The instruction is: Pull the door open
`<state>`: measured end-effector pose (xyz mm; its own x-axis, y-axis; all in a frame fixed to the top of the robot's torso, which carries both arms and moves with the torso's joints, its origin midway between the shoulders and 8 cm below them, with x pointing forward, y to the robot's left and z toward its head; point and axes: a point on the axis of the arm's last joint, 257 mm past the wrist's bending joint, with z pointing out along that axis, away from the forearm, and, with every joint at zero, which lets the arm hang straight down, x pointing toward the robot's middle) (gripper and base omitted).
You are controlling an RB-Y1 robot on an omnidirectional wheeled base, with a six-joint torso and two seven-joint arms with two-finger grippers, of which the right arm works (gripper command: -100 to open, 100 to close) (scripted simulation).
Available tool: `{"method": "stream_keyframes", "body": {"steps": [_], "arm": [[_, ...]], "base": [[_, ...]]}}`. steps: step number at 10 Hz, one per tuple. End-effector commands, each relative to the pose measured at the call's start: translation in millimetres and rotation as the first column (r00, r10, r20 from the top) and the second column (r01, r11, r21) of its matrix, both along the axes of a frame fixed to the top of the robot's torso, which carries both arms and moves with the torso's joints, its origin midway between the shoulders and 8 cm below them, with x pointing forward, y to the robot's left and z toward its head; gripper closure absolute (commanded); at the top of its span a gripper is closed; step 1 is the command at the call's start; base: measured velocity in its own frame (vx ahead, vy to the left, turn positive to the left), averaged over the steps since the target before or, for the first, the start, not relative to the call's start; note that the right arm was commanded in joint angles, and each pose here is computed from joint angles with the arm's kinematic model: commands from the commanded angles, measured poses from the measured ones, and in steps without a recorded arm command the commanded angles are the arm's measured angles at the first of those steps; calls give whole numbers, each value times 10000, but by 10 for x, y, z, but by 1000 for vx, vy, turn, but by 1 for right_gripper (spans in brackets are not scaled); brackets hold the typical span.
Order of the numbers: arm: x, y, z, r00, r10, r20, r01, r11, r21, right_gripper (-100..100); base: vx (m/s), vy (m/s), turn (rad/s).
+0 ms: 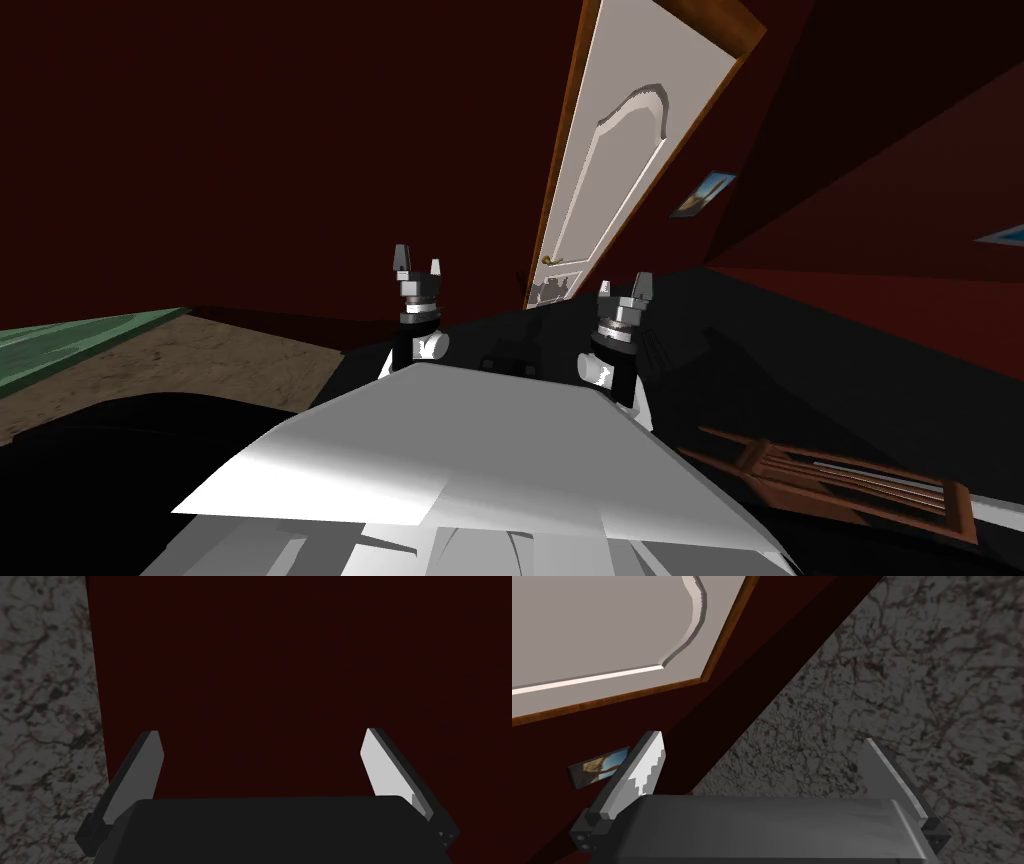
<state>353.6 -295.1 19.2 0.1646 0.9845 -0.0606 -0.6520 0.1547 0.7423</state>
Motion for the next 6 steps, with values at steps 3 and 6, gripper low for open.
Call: {"method": "stream_keyframes", "body": {"steps": [3,6], "arm": [[138,-6,-230,9989,191,-418,-189,9998,55,-100],[258,-16,-450,9961,354,-814,-346,9993,112,-100]], "base": [[73,-38,87],[79,-43,79]]}}
